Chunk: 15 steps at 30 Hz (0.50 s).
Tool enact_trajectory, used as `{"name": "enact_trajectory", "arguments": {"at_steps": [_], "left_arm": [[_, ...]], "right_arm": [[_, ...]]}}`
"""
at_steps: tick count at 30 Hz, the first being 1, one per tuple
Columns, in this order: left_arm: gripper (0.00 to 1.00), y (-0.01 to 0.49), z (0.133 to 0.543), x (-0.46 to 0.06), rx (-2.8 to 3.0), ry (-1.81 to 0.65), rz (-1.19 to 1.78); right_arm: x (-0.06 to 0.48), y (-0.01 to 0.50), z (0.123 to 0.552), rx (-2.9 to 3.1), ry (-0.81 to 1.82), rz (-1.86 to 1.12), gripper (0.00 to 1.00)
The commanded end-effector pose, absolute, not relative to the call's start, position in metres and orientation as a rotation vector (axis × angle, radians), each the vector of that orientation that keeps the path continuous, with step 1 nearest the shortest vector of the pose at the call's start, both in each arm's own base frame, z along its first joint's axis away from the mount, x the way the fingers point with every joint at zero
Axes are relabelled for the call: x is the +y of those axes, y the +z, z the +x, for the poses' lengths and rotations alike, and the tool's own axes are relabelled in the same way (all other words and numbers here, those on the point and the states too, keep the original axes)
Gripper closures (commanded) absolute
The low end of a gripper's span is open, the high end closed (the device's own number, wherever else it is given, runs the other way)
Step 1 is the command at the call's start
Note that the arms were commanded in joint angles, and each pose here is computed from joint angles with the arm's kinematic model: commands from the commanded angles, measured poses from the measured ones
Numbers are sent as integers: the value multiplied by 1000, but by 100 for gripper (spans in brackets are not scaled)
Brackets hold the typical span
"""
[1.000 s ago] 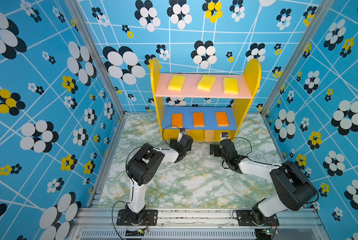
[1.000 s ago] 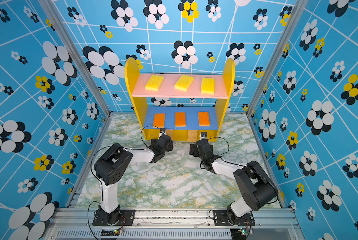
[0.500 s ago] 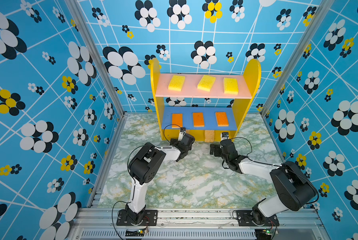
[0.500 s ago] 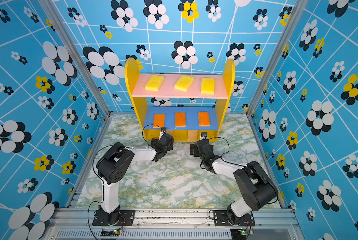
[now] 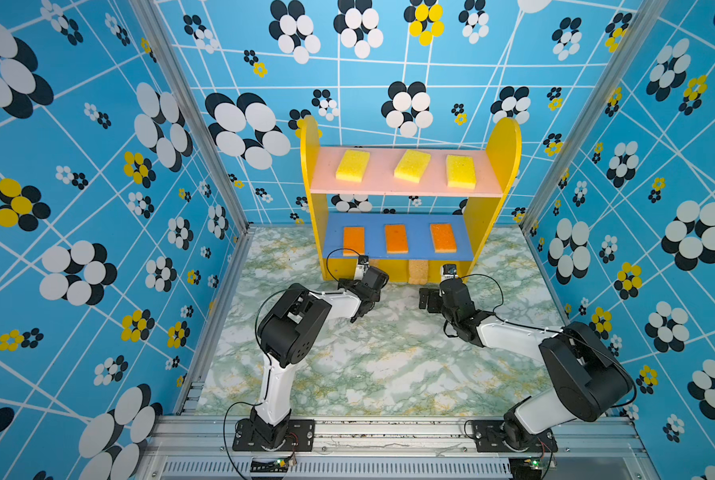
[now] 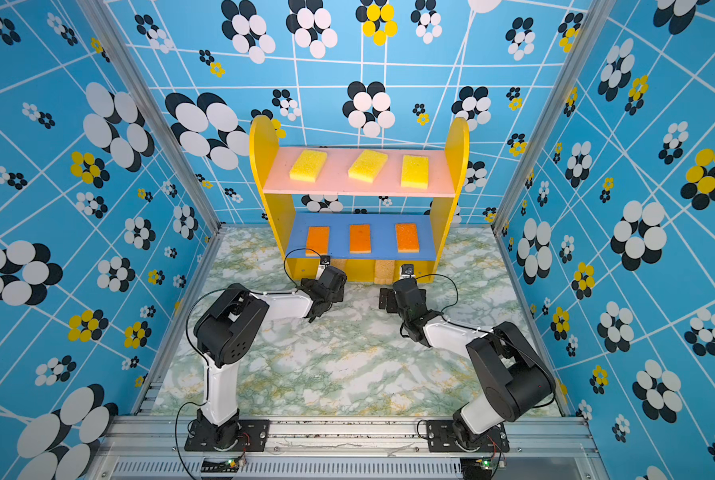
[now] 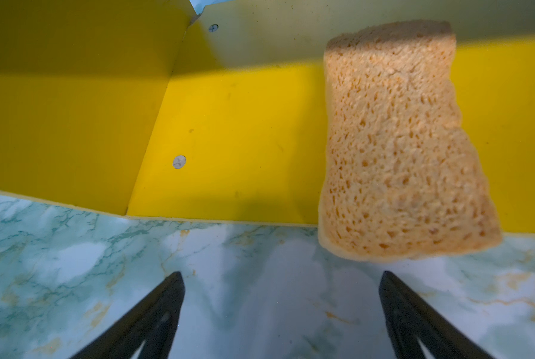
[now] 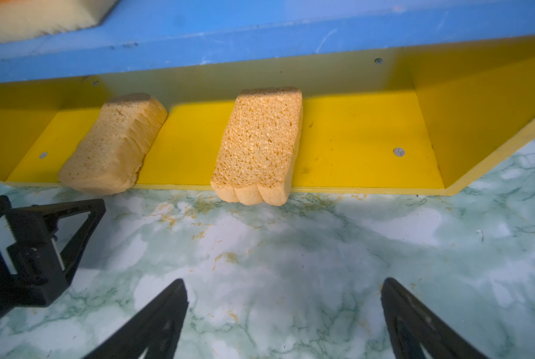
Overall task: Arrange cleaning sponges on a shelf
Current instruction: Move the cleaning sponge to the shelf.
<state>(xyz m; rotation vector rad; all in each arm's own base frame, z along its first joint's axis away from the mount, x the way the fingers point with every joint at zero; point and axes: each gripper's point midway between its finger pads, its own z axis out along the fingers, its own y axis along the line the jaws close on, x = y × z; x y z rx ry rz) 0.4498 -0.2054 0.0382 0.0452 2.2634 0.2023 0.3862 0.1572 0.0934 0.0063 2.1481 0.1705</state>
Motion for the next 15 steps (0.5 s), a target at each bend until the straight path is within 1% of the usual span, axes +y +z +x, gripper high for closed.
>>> {"name": "enact_trajectory", "arguments": {"at_steps": [1,8,14,15], "left_arm": [[1,44,463,-204,2250,180,-3],[1,56,457,-215,2223,103,43],[1,89,434,-232,2157,30,161],[1,88,429,-233,2160,24,181]], "right_arm": [[153,85,384,2156,174,24,1],[152,98,382,2174,143,-23,1],[151,134,372,2212,94,-203,1],[150,142,369,2210,86,-234,1]]}}
